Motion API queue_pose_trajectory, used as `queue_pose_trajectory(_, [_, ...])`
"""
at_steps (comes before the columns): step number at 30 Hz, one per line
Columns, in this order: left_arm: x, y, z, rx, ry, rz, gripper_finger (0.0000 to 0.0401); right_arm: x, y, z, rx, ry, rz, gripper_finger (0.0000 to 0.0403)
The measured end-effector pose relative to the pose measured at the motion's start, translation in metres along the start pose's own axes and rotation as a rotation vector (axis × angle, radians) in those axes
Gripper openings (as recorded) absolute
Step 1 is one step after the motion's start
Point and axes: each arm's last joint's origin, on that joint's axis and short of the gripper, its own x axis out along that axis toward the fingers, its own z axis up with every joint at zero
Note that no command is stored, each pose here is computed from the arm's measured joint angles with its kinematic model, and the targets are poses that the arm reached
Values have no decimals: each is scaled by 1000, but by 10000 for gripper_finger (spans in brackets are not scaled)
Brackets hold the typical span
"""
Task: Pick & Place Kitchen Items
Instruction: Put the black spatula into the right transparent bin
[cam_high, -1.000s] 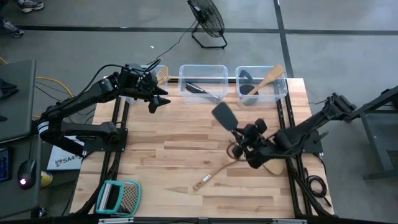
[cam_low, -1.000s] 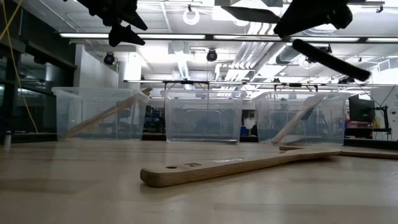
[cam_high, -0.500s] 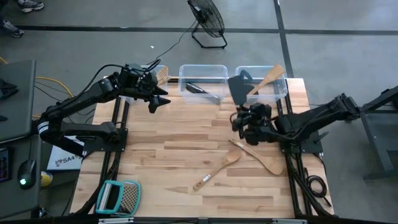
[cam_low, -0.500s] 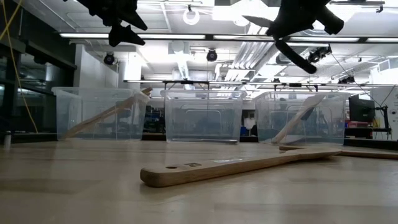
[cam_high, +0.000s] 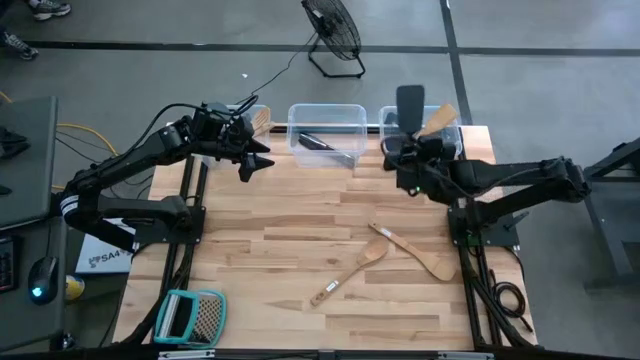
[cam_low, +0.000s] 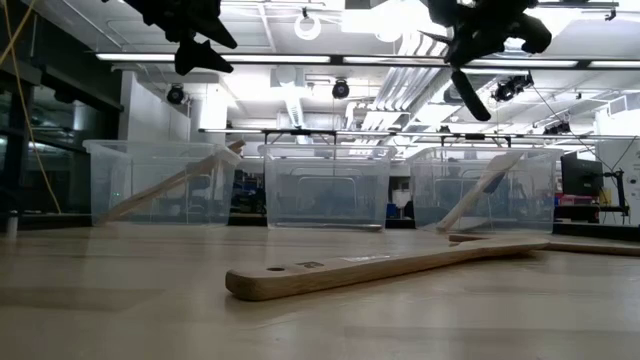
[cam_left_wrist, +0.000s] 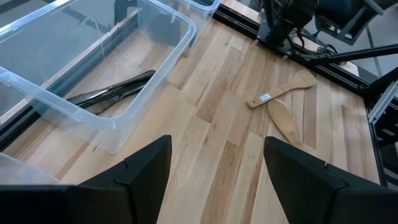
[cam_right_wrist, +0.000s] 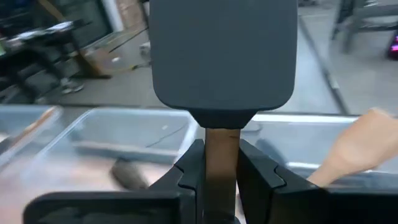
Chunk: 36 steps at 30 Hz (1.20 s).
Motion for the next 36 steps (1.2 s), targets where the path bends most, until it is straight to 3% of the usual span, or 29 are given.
queue_pose_trajectory(9, [0,0,0,0,0,1,251,33,-17,13,85,-49,-182,58])
queue_pose_trajectory(23, [0,0,0,-1,-1,3,251,70,-45,28,440,-183,-403,59])
queue_pose_trajectory(30, [0,0,0,-1,-1,3,251,91,-43,18,568,-193,-453,63])
queue_pose_trajectory(36, [0,0,0,-1,0,3,251,107,-37,3,571,-197,-494,61])
